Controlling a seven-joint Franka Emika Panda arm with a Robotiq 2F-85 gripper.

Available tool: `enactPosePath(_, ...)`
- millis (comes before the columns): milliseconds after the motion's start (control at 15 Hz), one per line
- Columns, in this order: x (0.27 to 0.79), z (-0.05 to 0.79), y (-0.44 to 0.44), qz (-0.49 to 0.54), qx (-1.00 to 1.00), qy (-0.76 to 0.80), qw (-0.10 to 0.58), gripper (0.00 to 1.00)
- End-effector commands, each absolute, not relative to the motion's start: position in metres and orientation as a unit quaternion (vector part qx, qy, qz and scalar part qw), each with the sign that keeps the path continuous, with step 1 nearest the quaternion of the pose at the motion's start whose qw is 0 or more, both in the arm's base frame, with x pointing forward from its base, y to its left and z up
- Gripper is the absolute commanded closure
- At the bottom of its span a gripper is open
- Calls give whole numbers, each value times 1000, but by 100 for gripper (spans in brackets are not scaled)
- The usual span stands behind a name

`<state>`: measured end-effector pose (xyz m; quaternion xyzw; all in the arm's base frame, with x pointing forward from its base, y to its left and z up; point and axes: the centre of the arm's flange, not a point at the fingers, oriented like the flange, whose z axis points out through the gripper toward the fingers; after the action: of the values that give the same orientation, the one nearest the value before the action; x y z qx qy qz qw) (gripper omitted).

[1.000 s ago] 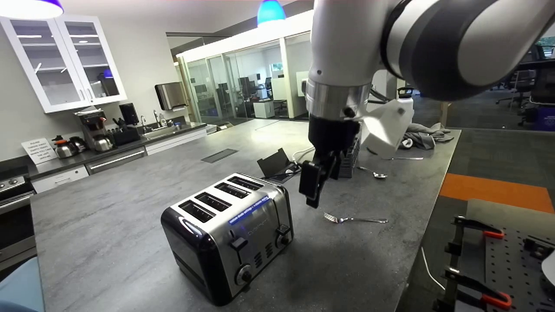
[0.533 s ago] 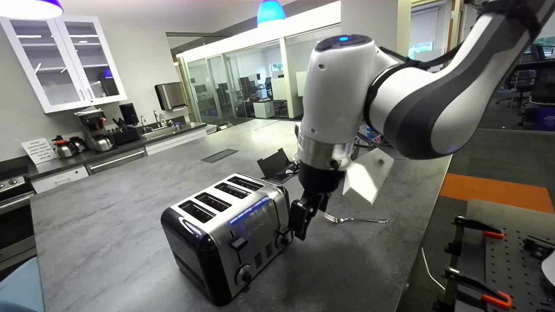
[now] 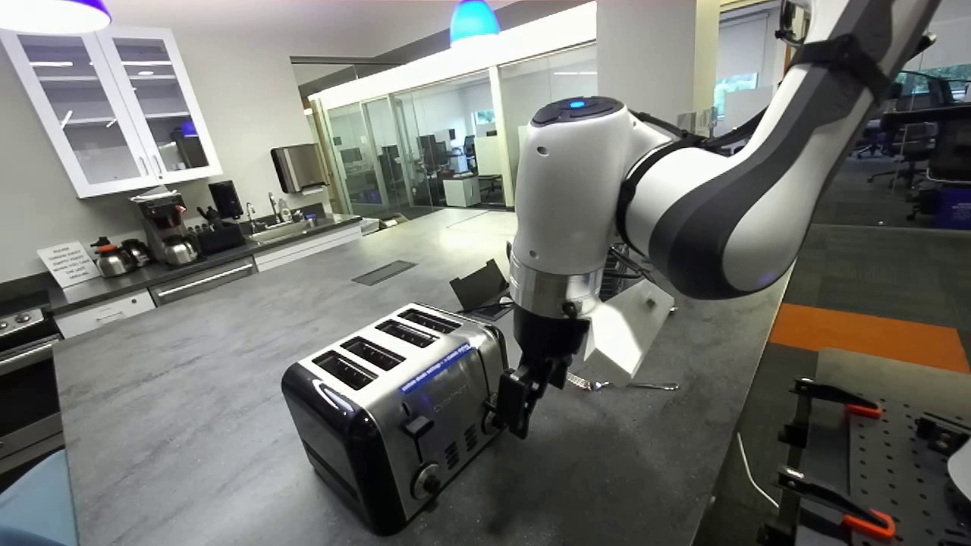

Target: Push the right lever on the toaster upwards

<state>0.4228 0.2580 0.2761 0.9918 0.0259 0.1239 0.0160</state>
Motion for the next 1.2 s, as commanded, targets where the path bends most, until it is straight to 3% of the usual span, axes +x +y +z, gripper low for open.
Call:
enactPosePath(0, 430, 264, 267, 146, 989, 14, 4, 25)
enactPosePath(67, 432, 261, 270, 159, 987, 11, -2, 26)
enactPosePath(533, 435, 241, 286, 245, 969, -3, 15, 81)
enactPosePath(733, 435, 224, 289, 268, 963, -11, 19, 100)
enactPosePath(1133, 427, 183, 267, 289, 957, -24, 19, 100)
